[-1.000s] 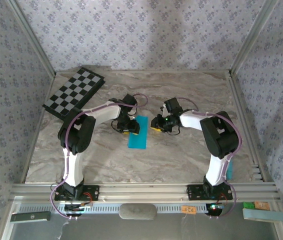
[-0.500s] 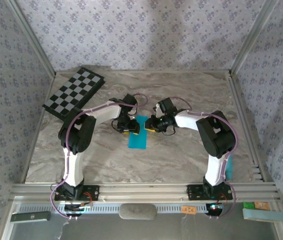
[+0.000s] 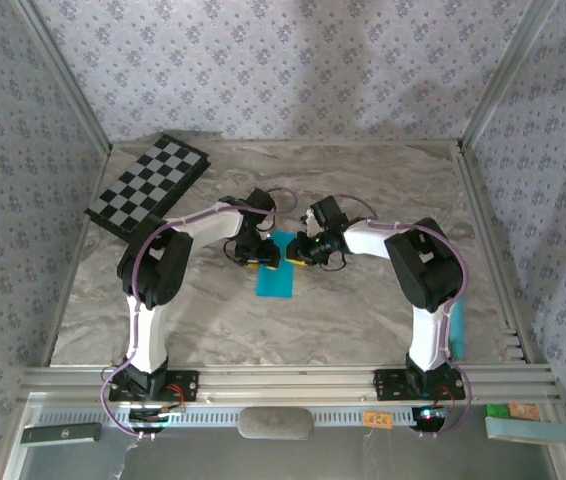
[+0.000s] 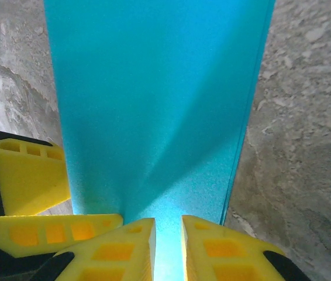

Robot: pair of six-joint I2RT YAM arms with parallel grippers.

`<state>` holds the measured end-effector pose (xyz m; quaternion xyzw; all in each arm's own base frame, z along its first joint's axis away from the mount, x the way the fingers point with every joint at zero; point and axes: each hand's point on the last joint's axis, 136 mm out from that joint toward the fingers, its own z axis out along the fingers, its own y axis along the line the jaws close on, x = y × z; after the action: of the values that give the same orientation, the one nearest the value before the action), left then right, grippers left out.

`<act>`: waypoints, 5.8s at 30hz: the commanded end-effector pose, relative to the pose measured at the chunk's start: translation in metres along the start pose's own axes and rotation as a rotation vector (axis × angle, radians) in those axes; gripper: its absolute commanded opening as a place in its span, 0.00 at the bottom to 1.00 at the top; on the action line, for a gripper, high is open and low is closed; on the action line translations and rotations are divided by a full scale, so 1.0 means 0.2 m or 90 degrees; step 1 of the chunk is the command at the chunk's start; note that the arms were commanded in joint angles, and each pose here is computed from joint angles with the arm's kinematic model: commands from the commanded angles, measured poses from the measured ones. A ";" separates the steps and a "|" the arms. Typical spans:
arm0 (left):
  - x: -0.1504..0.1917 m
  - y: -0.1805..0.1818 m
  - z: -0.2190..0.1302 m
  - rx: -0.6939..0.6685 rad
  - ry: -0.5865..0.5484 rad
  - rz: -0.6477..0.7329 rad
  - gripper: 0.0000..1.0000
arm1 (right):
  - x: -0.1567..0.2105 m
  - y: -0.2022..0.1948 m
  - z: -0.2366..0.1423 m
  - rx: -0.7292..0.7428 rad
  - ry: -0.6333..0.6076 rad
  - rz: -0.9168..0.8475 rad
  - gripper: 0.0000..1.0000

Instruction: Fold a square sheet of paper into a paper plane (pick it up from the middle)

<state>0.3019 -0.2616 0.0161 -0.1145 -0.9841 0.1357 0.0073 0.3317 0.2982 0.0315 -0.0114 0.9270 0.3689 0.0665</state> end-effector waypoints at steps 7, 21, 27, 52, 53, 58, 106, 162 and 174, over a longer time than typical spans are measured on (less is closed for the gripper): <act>0.26 0.10 0.30 -0.041 0.141 0.004 0.51 | 0.03 -0.03 0.04 0.017 0.029 -0.001 0.20; 0.06 0.02 0.00 -0.029 0.017 -0.025 0.53 | 0.19 -0.38 0.08 0.198 0.110 0.032 0.14; -0.10 0.05 -0.33 -0.028 -0.138 -0.095 0.57 | 0.15 -0.41 0.07 0.251 0.119 -0.009 0.13; -0.04 -0.15 -0.01 0.150 -0.020 -0.159 0.16 | 0.16 -0.46 0.08 0.309 0.146 -0.022 0.12; -0.04 -0.13 0.00 0.143 -0.020 -0.159 0.15 | 0.17 -0.47 0.08 0.316 0.148 -0.021 0.12; 0.00 -0.03 0.03 0.122 -0.015 -0.169 0.15 | 0.17 -0.51 0.08 0.343 0.151 -0.023 0.11; -0.21 0.03 -0.23 0.307 -0.146 -0.129 0.17 | 0.19 -0.62 0.04 0.424 0.190 -0.051 0.10; -0.57 0.46 -0.28 0.184 -0.251 -0.215 0.16 | 0.07 -0.60 0.06 0.440 0.215 -0.165 0.10; -0.33 0.04 -0.22 0.316 -0.176 -0.196 0.17 | 0.04 -0.45 0.07 0.369 0.225 -0.176 0.10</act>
<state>0.3867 -0.2432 0.0659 0.0582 -0.9219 0.3660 -0.1129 0.3507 0.2876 0.0164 -0.1819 0.9685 0.1685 0.0225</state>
